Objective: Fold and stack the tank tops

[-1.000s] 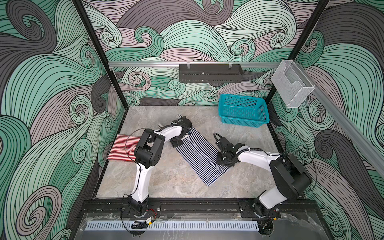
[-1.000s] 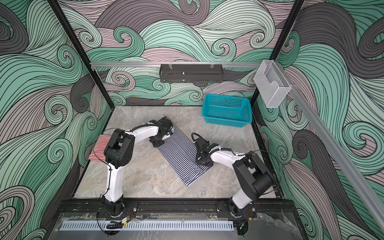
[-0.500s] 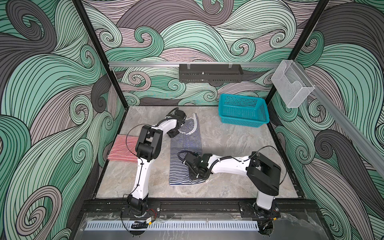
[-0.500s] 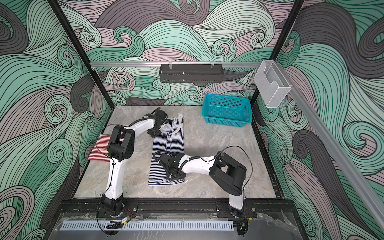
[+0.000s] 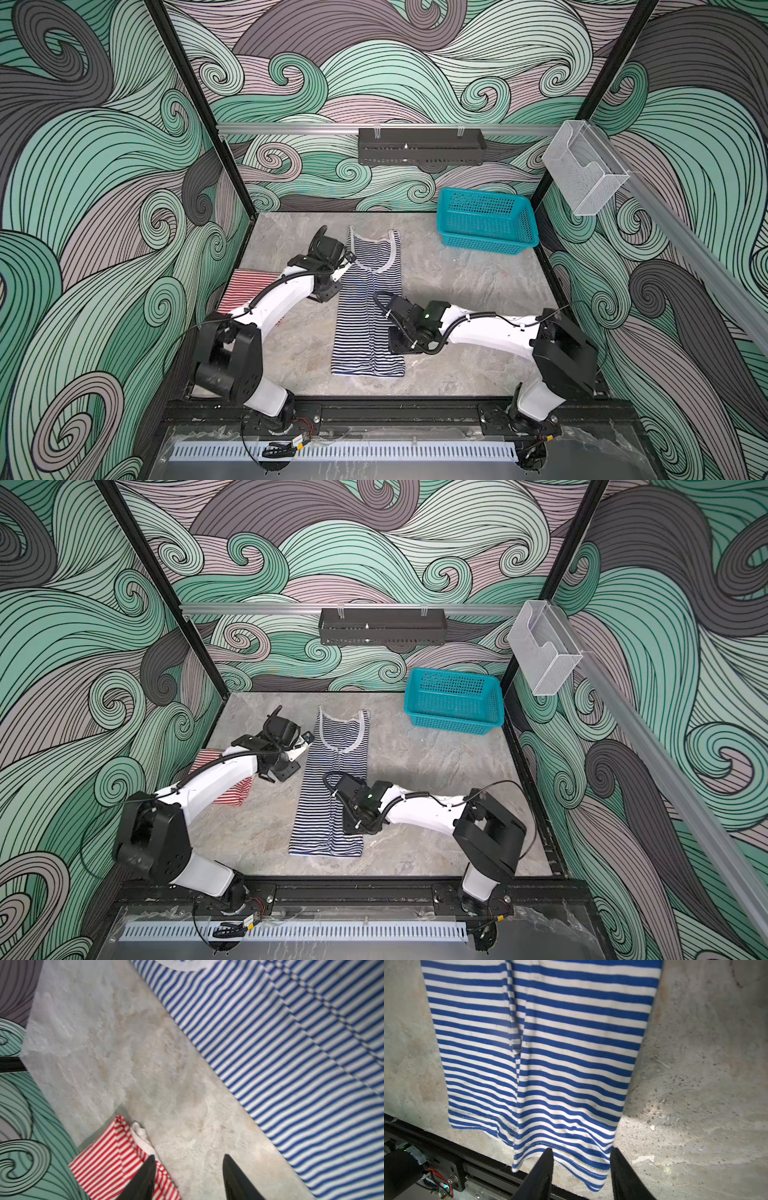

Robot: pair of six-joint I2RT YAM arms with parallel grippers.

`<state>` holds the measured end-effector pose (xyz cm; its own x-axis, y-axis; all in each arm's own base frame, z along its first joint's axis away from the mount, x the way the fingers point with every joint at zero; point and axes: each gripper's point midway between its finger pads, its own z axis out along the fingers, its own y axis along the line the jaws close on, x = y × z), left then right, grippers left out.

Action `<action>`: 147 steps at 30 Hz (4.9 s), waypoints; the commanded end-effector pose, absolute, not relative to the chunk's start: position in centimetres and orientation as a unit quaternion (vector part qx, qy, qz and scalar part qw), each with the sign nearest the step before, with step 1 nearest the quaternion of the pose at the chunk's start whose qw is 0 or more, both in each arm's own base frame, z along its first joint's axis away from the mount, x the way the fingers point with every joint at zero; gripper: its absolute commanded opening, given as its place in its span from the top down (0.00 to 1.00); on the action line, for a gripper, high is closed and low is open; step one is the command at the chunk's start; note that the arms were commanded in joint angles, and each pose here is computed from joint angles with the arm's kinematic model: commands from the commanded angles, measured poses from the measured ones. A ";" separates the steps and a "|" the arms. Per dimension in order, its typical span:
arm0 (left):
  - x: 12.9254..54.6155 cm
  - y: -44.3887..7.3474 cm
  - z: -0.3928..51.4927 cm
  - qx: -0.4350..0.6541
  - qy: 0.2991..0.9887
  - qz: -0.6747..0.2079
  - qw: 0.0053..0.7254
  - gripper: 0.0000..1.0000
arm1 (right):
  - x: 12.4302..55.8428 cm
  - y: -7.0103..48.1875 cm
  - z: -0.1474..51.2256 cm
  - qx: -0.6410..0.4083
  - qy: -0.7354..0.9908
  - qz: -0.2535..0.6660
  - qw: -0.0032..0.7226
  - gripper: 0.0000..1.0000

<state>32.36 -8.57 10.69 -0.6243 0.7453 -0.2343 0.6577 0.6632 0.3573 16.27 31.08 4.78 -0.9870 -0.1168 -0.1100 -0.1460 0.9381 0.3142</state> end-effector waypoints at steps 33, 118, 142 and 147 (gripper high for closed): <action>18.5 -12.6 7.2 0.505 0.856 -0.024 0.109 0.34 | 10.3 28.7 -1.1 0.110 0.962 0.245 -0.051 0.55; 11.9 -20.8 3.2 0.680 0.732 -0.032 -0.023 1.00 | 14.3 23.7 5.0 0.062 0.970 0.236 0.004 1.00; 16.3 -24.8 15.3 0.694 0.705 -0.065 0.126 1.00 | 17.3 20.6 15.8 0.046 0.963 0.246 0.096 1.00; 22.8 -24.1 15.5 0.639 0.749 -0.056 0.166 1.00 | 21.9 21.3 16.9 0.041 0.962 0.248 0.105 1.00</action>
<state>18.78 -24.18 14.34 -0.1046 0.9541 -0.2807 0.9916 0.1216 0.0441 20.25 21.19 16.41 -0.9718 0.1745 -0.1583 0.0751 0.8662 0.4940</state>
